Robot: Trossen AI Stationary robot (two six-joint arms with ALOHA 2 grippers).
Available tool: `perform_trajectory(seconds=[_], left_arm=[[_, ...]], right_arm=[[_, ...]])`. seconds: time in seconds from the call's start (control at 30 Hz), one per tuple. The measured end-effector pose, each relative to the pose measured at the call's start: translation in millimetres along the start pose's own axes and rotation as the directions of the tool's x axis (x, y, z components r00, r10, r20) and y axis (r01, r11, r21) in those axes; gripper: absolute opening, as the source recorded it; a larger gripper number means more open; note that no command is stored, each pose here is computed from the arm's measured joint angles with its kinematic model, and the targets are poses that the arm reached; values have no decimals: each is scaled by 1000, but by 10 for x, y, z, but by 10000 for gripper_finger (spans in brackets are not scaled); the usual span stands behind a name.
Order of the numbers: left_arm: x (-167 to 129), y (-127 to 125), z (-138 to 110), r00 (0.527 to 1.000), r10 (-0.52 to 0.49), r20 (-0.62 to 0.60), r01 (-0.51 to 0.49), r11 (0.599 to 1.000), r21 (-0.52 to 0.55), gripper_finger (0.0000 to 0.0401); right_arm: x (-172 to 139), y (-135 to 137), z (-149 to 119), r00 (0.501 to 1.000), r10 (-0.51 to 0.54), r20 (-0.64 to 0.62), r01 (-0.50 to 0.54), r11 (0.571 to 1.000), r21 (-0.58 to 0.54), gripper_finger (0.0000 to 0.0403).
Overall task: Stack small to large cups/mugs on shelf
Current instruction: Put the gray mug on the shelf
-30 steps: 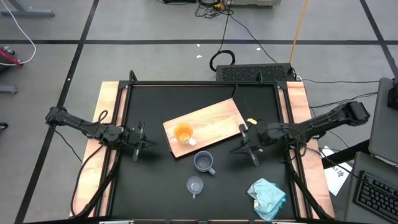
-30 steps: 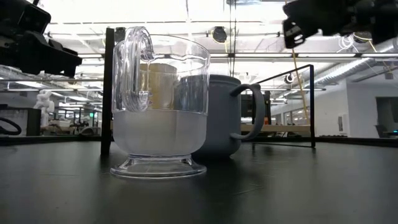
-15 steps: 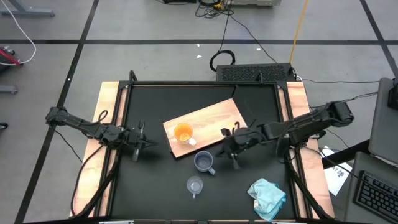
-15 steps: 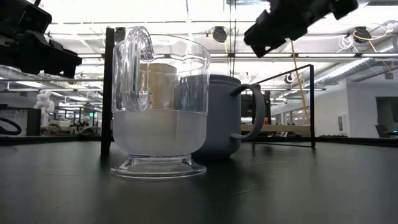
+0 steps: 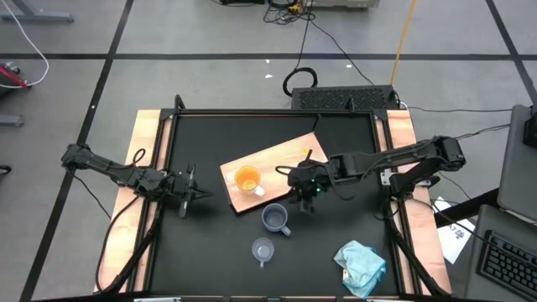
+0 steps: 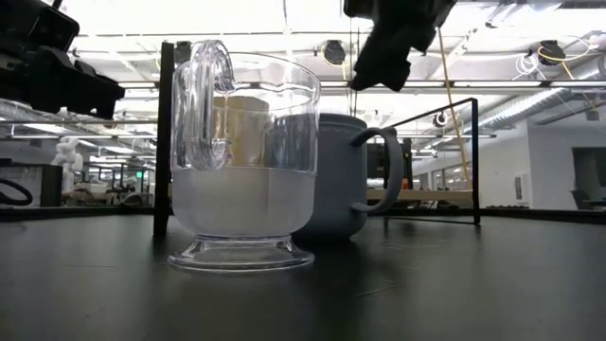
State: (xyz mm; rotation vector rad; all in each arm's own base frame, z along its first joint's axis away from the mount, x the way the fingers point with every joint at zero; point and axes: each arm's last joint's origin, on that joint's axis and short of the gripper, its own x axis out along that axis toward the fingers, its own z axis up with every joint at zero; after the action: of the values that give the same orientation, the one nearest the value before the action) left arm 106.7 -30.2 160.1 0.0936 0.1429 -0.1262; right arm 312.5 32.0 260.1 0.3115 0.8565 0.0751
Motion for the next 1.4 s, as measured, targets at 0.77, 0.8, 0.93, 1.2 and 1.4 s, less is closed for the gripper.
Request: perform_trajectory(seconds=[0.77,0.8,0.93,1.2,1.4], left_arm=[[0,-2,-4,1000,-7,-3,7,1000,-3,26],[0,-2,-3,1000,-7,-3,7,1000,-4,26],[0,-2,-8,1000,-7,-8,7,1000,1,26],[0,-4,-31,999,-9,-31,9,1000,6,26],[0,-4,-31,999,-9,-31,9,1000,2,26]], right_arm=[[27,38,54,997,53,50,-50,997,-57,147],[28,50,55,997,57,53,-54,997,-51,147],[24,79,94,991,100,89,-101,995,10,155],[17,1,29,995,99,-7,-96,983,159,231],[-73,1,81,995,77,-60,-67,984,164,259]])
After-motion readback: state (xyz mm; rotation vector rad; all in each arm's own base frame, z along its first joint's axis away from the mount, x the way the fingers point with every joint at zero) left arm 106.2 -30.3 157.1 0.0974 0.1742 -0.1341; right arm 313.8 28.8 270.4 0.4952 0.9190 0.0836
